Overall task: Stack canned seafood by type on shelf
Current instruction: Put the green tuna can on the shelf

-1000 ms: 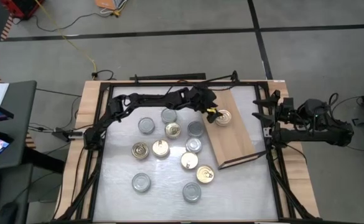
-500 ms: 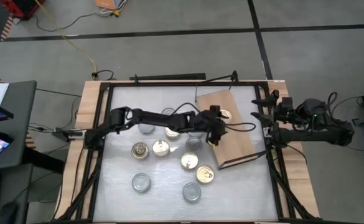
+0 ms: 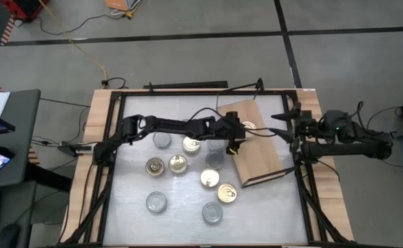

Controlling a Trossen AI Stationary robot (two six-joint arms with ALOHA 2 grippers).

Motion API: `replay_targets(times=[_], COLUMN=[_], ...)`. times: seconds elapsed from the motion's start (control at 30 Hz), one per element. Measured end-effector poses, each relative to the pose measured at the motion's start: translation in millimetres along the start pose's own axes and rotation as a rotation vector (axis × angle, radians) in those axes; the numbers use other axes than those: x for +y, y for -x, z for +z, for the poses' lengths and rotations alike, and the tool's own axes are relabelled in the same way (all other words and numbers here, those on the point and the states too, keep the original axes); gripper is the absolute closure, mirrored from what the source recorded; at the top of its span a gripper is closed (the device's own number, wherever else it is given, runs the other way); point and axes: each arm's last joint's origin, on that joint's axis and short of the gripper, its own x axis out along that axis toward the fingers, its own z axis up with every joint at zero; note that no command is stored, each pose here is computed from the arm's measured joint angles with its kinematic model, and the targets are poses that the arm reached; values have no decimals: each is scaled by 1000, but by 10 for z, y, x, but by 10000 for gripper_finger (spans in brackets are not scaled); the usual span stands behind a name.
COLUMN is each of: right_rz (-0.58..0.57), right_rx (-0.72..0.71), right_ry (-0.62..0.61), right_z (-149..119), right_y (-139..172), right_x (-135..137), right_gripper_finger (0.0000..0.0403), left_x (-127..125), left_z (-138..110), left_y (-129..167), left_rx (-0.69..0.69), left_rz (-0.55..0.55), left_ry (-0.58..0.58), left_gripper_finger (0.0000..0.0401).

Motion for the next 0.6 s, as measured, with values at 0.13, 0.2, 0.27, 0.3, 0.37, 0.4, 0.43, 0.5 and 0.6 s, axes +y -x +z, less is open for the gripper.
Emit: replay_targets(times=[0.13, 0.2, 0.27, 0.3, 0.37, 0.4, 0.43, 0.5, 0.6], right_rz=[-15, -6, 4, 10, 15, 6, -7, -58, -168], right_rx=[30, 14, 7, 9, 19, 20, 18, 9, 0], right_ry=[9, 7, 6, 6, 3, 3, 4, 1, -15], right_z=[-28, -12, -5, -8, -17, -18, -17, -10, -8], right_y=[-8, -6, -6, -6, -4, -4, -4, -4, 0], right_x=[-6, 1, 9, 13, 19, 17, 14, 0, -32], right_gripper_finger=[120, 120, 120, 120, 120, 120, 120, 120, 120], left_x=[121, 141, 131, 113, 105, 101, 94, 64, -61], left_z=[188, 208, 172, 148, 141, 153, 175, 212, 132], left_y=[233, 289, 302, 312, 364, 401, 441, 513, 614], left_rx=[-9, 7, 52, 82, 120, 132, 137, 143, 148], left_rz=[60, 56, 50, 40, 25, 18, 13, -1, -22], left_ry=[76, 83, 76, 71, 67, 64, 60, 52, 30], left_gripper_finger=[119, 126, 135, 139, 149, 153, 157, 165, 175])
